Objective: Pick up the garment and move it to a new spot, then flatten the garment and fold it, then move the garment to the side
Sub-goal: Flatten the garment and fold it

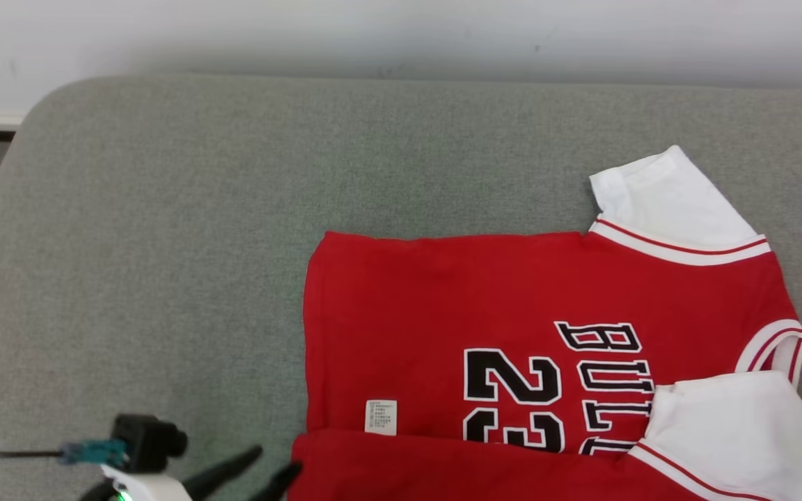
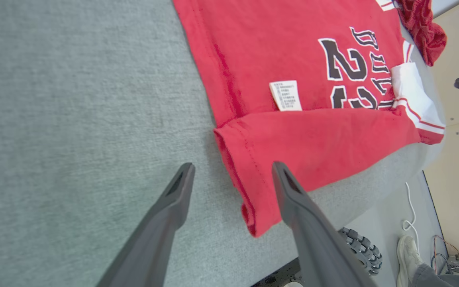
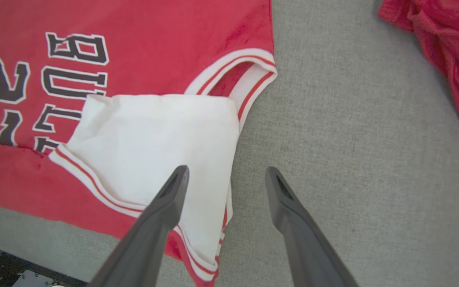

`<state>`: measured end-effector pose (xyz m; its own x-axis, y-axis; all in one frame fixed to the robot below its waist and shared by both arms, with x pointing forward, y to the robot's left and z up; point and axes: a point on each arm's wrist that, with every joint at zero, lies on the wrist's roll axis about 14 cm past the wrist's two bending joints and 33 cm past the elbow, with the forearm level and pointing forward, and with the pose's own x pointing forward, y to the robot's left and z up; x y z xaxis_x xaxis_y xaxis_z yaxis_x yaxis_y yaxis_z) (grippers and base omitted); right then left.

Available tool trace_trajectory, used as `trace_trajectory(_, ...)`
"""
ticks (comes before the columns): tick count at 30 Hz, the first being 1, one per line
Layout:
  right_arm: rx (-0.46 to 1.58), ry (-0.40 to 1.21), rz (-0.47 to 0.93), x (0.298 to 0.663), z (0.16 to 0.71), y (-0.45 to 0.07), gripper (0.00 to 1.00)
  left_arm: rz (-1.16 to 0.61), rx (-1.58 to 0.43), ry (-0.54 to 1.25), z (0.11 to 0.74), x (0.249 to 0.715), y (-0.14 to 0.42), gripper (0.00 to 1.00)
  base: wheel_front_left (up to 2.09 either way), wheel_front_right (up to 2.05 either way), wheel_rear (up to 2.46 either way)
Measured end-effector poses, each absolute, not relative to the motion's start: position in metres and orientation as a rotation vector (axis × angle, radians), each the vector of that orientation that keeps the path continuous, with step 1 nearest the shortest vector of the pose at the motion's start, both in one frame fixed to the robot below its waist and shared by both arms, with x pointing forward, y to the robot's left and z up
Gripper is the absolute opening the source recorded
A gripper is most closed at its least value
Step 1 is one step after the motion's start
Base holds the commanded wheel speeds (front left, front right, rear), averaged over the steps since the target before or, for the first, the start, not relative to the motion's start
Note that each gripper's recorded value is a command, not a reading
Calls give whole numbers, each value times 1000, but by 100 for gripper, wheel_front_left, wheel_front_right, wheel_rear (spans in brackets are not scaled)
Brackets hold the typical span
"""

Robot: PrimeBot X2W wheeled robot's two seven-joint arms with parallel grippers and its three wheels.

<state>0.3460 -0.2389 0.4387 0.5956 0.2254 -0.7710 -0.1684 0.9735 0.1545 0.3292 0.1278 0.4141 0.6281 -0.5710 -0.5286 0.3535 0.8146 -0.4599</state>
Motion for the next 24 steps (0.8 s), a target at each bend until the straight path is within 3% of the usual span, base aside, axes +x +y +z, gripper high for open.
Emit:
trace_trajectory(4, 39, 765, 269, 395, 465, -227, 100, -479, -265, 613, 430, 369, 151, 100, 0, 0, 0)
trace_trajectory(10, -64, 689, 307, 459, 472, -211, 100, -446, -246, 513, 440, 424, 153, 100, 0, 0, 0)
trace_trajectory(17, -192, 664, 318, 537, 444, -190, 100, -454, -240, 480, 426, 475, 143, 100, 0, 0, 0)
trace_trajectory(24, -191, 729, 320, 580, 395, -169, 100, -486, -237, 515, 408, 490, 133, 100, 0, 0, 0)
